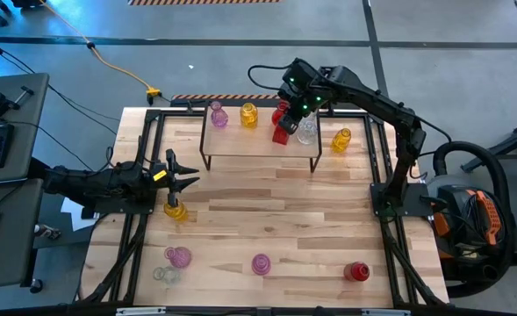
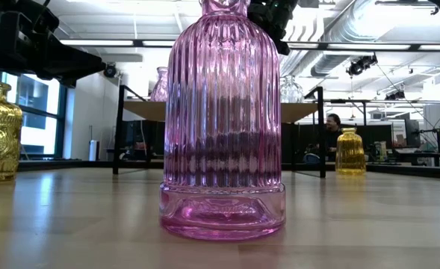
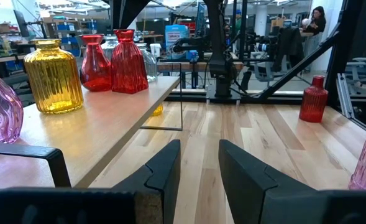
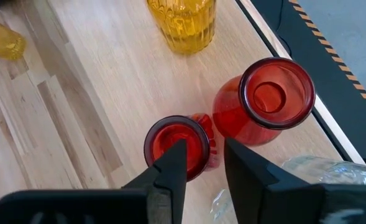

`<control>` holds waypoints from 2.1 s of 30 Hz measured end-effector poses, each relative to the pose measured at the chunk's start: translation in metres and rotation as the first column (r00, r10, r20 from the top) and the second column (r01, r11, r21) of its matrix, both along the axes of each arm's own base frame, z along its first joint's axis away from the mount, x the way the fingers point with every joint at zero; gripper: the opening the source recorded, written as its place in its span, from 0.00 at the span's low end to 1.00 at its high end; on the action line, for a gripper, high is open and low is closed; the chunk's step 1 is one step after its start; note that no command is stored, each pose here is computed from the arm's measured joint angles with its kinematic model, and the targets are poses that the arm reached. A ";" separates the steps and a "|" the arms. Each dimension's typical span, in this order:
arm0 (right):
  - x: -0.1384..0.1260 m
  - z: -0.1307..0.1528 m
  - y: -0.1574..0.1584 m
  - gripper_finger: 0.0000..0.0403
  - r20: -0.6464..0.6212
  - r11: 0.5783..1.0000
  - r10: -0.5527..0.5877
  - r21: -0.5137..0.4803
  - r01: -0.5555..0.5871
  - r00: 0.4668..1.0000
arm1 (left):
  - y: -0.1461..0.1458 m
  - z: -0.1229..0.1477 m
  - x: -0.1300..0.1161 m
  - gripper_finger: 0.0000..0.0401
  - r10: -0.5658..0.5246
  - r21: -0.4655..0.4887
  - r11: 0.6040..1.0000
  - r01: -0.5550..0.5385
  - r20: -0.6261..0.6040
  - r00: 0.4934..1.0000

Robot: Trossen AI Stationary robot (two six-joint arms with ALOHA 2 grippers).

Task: Sort vases onto shelf
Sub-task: Put the right purple vase on the shelf aligned with the other purple vase

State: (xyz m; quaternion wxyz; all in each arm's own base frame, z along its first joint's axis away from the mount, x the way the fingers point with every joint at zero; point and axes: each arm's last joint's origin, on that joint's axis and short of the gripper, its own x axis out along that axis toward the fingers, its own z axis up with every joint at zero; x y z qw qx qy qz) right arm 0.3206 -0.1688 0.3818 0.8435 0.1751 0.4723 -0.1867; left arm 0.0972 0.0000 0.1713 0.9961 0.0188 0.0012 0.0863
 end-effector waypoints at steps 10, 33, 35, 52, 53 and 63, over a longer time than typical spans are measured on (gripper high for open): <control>-0.010 0.016 0.016 0.22 0.024 1.000 0.002 -0.014 -0.002 1.000 | 0.000 0.000 0.000 0.25 0.000 0.000 1.000 0.000 0.001 1.000; 0.006 0.015 0.135 0.22 -0.114 0.994 0.103 -0.011 -0.105 0.988 | 0.000 0.000 0.000 0.25 0.000 0.000 1.000 0.000 0.000 1.000; 0.006 0.015 0.143 0.22 -0.118 0.994 0.100 -0.038 -0.105 0.988 | 0.000 0.000 0.000 0.25 0.000 0.000 1.000 0.000 0.000 1.000; 0.026 -0.004 0.153 0.22 -0.159 0.995 0.088 -0.038 -0.095 0.983 | 0.000 0.000 0.000 0.25 0.000 0.000 1.000 0.000 0.000 1.000; 0.028 -0.006 0.157 0.22 -0.162 0.994 0.100 -0.036 -0.107 0.982 | 0.000 0.000 0.000 0.25 0.000 0.000 1.000 0.000 0.000 1.000; 0.046 -0.024 0.199 0.22 -0.163 0.982 0.183 -0.024 -0.189 0.970 | 0.000 0.000 0.000 0.25 0.000 0.000 1.000 0.000 0.000 1.000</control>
